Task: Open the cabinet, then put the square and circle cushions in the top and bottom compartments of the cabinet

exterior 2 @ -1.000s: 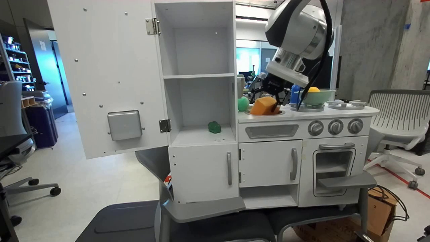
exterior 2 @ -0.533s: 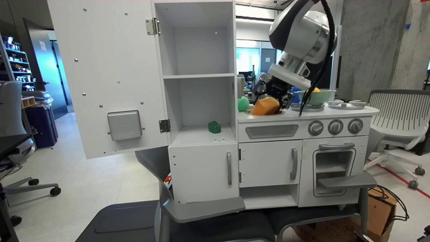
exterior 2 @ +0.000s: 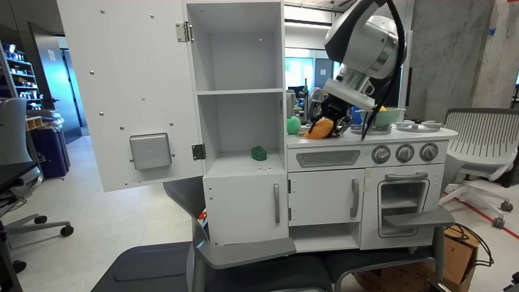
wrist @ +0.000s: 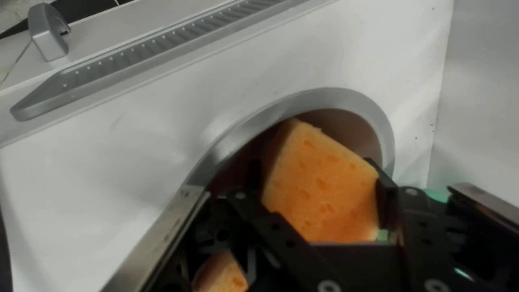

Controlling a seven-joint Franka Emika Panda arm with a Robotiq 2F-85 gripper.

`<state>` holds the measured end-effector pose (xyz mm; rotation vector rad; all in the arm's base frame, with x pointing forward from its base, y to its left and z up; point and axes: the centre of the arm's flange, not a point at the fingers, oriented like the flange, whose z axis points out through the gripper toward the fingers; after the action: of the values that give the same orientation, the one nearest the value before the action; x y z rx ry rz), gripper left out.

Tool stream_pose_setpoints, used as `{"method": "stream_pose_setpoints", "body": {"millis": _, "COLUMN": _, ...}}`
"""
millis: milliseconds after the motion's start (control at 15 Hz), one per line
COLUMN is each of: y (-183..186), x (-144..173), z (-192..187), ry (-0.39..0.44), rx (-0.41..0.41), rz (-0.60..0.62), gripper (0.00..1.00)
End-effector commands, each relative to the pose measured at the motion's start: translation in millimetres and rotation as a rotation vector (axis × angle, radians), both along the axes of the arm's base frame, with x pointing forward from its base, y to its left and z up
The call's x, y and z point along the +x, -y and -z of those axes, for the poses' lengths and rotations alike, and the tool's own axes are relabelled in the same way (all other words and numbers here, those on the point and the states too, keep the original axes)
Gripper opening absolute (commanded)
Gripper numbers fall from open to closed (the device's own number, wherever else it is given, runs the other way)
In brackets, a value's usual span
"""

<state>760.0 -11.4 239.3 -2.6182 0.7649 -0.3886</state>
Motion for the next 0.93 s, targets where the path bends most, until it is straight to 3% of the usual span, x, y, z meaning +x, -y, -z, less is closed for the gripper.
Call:
{"method": "stream_pose_setpoints", "body": {"millis": 0, "y": -5.5, "x": 5.5, "z": 2.7, "ry": -0.017, "rx": -0.02, "rz": -0.029, "gripper": 0.29}}
{"method": "stream_pose_setpoints", "body": {"millis": 267, "y": -25.5, "x": -3.3, "z": -11.5, "ry": -0.063, "rx": -0.082, "rz": -0.133, "gripper": 0.02}}
{"method": "stream_pose_setpoints", "body": {"millis": 533, "y": -52.8, "x": -15.2, "z": -48.7, "ry": -0.076, "rx": -0.169, "rz": -0.23, "gripper": 0.01}}
{"method": "stream_pose_setpoints", "body": {"millis": 867, "y": -101.1, "x": -55.2, "z": -119.5, "ry": -0.125, "rx": -0.218, "rz": -0.464, "gripper": 0.03}}
